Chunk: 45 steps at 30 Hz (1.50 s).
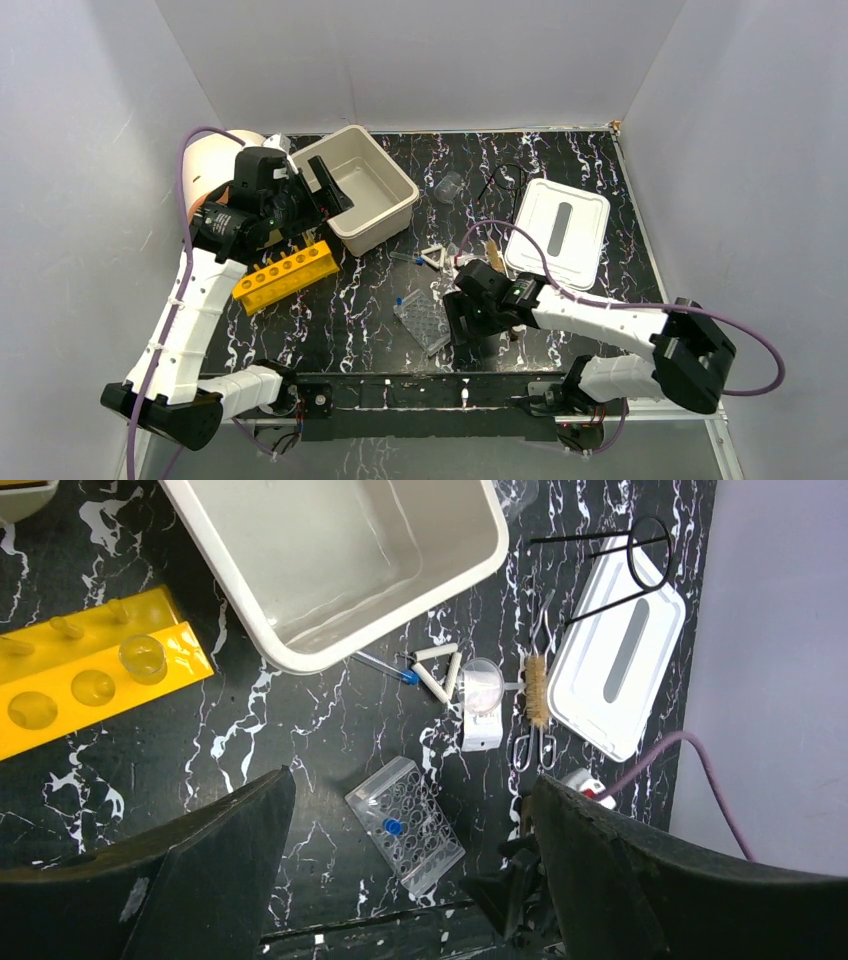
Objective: Organize the chemistry lab equipment
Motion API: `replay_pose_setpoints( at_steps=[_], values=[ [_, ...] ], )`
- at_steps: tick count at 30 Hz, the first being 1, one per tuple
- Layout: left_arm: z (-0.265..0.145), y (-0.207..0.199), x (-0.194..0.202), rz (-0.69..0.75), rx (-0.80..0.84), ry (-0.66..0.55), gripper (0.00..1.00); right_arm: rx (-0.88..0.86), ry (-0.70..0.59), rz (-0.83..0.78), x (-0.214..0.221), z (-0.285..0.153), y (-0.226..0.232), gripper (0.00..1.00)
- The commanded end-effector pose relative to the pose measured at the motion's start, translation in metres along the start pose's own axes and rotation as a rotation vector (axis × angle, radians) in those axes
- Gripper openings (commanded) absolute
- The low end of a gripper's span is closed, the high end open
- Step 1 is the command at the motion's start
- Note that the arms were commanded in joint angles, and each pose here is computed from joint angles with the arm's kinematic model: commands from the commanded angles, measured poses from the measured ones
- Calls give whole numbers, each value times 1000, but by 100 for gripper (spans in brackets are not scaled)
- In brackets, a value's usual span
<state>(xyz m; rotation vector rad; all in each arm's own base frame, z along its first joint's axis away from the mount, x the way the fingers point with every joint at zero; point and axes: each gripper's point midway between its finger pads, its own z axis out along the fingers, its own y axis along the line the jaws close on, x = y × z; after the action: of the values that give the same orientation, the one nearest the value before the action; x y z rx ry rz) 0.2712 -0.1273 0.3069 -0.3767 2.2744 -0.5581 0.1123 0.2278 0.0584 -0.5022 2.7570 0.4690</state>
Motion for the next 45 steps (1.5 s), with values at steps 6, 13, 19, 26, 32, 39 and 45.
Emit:
replay_pose_setpoints(
  at_steps=[6,13,19,26,32,39,45],
  values=[
    [-6,-7,5,42,58,21,87,-76,-4,-103,-23,25,26,66],
    [-4,-9,1,68,60,22,88,-158,29,-200,-28,37,45,60],
    [-1,-10,-1,95,56,27,88,-192,-13,-279,-42,48,54,56],
    [-7,-7,-12,117,27,-13,88,-226,-44,-297,-61,58,72,45],
    [-9,-5,-14,124,18,-23,88,-264,-82,-308,-77,62,86,45],
    [-10,-6,-16,130,18,-25,88,-234,-184,-285,-98,37,87,52],
    [-19,-12,-24,141,26,-45,88,-203,-321,-266,-124,-8,77,61]
  ],
)
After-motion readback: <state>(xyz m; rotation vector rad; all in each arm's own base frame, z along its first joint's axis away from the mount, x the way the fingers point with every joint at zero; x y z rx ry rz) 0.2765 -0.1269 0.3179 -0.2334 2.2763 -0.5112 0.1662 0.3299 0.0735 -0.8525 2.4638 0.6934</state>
